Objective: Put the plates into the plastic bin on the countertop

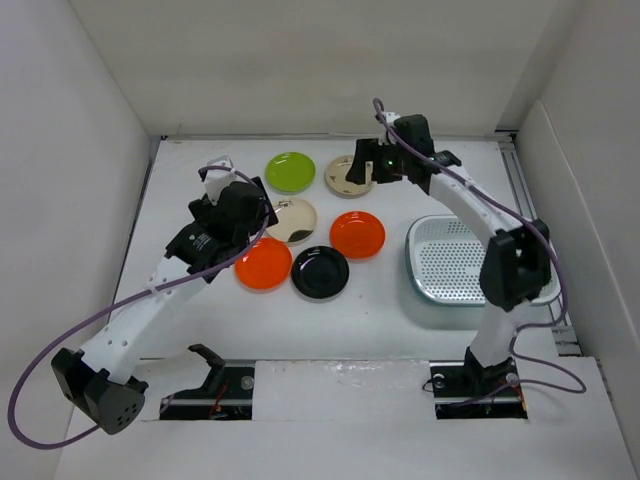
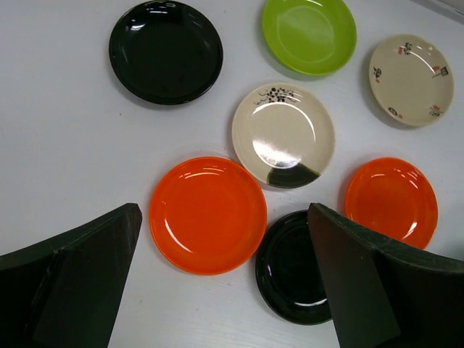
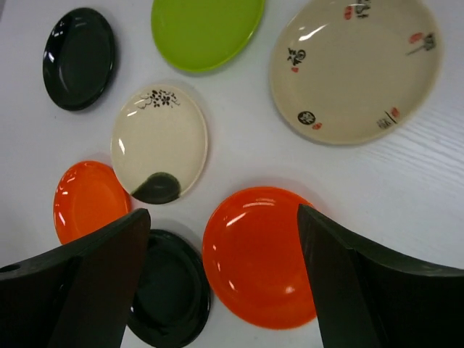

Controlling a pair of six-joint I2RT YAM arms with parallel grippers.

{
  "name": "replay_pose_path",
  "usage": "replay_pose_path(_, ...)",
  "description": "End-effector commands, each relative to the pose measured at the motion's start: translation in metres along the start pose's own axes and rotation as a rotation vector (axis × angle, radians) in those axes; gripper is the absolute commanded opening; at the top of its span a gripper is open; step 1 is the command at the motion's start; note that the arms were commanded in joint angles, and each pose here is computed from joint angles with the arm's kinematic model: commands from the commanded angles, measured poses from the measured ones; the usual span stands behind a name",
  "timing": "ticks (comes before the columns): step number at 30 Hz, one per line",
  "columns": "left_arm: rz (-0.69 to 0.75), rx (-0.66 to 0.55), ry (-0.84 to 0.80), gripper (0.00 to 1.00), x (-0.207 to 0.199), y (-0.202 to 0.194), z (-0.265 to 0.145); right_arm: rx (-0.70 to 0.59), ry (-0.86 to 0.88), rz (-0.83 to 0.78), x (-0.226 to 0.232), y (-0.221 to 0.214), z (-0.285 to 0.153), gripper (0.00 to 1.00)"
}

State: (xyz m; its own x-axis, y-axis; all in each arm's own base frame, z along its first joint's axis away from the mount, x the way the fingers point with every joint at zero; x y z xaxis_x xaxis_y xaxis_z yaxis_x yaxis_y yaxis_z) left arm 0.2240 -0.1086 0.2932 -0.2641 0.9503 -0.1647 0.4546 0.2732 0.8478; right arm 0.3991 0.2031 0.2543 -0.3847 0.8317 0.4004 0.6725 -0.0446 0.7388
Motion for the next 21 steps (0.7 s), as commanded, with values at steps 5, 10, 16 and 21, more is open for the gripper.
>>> replay_pose_path(5, -0.008, -0.025, -0.07, 1.0, -0.008, 0.011, -0.005, 0.124, 0.303, -0.045, 0.024, -0.007, 0.064, 0.85)
replay_pose_path(10, -0.008, -0.02, -0.078, 1.0, -0.009, 0.011, -0.005, 0.181, 0.319, -0.028, 0.031, -0.032, 0.094, 0.81)
replay_pose_path(16, -0.008, -0.014, -0.087, 1.0, -0.01, 0.01, -0.005, 0.242, 0.295, -0.017, 0.025, -0.055, 0.127, 0.75)
replay_pose_path(21, -0.008, -0.014, -0.087, 1.0, -0.01, 0.01, -0.005, 0.25, 0.277, 0.001, 0.022, -0.064, 0.145, 0.72)
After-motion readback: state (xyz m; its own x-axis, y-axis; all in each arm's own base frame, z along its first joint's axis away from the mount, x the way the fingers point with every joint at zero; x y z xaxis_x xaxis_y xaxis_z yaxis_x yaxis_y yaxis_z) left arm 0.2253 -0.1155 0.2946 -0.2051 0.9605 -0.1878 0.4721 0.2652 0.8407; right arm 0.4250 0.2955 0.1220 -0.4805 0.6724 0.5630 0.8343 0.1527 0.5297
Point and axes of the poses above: each gripper's point midway between its finger pads, its own z axis out along the fingers, its own x axis along the line the jaws close on, y = z × x, the point moved 8 cm from there along -z, back along the fingers, and after that the axes turned 2 degrees about z, right-handed, at the moved point
